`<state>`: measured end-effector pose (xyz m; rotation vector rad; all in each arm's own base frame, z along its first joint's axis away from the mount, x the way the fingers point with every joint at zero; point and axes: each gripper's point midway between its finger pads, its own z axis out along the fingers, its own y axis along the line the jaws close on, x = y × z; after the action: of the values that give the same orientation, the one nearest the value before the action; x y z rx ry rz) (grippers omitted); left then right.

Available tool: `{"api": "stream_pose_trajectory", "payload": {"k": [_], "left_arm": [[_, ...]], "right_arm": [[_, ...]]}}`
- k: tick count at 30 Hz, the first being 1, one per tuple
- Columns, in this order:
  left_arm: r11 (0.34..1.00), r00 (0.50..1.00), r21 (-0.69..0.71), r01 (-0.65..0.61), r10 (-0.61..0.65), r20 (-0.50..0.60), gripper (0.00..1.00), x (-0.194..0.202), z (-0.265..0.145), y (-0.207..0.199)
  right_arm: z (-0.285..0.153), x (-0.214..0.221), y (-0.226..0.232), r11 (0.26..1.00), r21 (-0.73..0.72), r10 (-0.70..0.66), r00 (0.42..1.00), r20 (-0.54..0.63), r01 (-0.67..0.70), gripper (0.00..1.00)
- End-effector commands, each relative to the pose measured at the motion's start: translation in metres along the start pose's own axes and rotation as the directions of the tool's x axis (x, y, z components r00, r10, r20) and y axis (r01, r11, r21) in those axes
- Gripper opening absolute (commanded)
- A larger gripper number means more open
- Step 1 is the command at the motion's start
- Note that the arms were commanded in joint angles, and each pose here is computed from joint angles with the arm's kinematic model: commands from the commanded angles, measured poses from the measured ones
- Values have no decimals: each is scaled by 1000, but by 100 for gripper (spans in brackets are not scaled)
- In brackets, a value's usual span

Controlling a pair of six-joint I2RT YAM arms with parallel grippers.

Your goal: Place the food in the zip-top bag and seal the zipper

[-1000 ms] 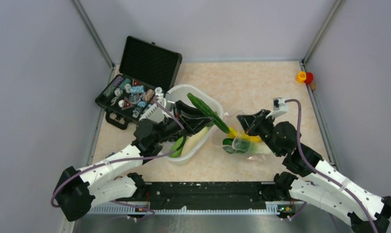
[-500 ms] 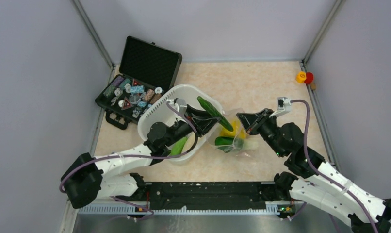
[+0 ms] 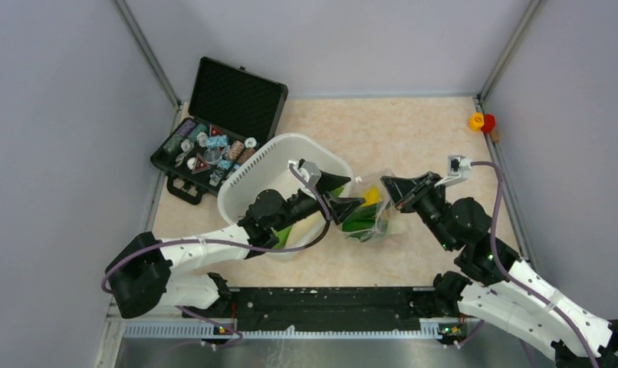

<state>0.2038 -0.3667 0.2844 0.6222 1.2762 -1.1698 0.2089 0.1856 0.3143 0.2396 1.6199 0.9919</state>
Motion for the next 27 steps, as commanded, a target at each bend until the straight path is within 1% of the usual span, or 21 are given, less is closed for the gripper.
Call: {"api": "stream_pose_trajectory", "payload": {"k": [1,3,4,8,10,12,15,19,21,23,26,27], "left_arm": [[997,997,-13,-74,75,3,74,-30,-1,-4],[996,995,-32,-86,84,-49,72,-29,-2,-2],[995,992,-50,-87,82,-99,72,-23,-5,2],[991,982,-58,-118,108,-155,65,-24,-11,2],[989,978,-67,-132,119,-169,64,-26,-15,3],[985,976,-97,-142,123,-177,66,-30,-20,7],[965,979,-215,-151,115,-170,73,-38,-33,24],[904,977,-386,-184,128,-168,86,-40,-59,53],[853,973,-481,-203,119,-199,92,-37,-75,71],[792,962,-567,-224,87,-258,97,-27,-91,89],[662,943,-712,-236,-20,-332,99,-6,-125,122],[639,937,-733,-232,-57,-346,99,1,-134,129]], "right_arm": [[-5,-19,4,999,-13,49,995,84,-49,0],[-6,-19,2,999,-4,49,995,87,-49,0],[-6,-19,1,999,-2,48,995,86,-48,0],[-6,-19,1,999,2,44,996,83,-45,0],[-6,-18,0,999,5,40,996,80,-41,0],[-6,-16,0,1000,5,24,997,71,-25,0],[-6,-15,-1,1000,18,11,998,58,-12,0],[-11,-18,-19,996,89,-33,996,77,27,0],[-17,-22,-32,988,150,-62,994,91,48,0],[-27,-30,-43,980,194,-74,991,115,51,0],[-36,-35,-49,979,197,-81,986,144,51,0],[-38,-36,-50,980,194,-77,985,152,47,0]]}}
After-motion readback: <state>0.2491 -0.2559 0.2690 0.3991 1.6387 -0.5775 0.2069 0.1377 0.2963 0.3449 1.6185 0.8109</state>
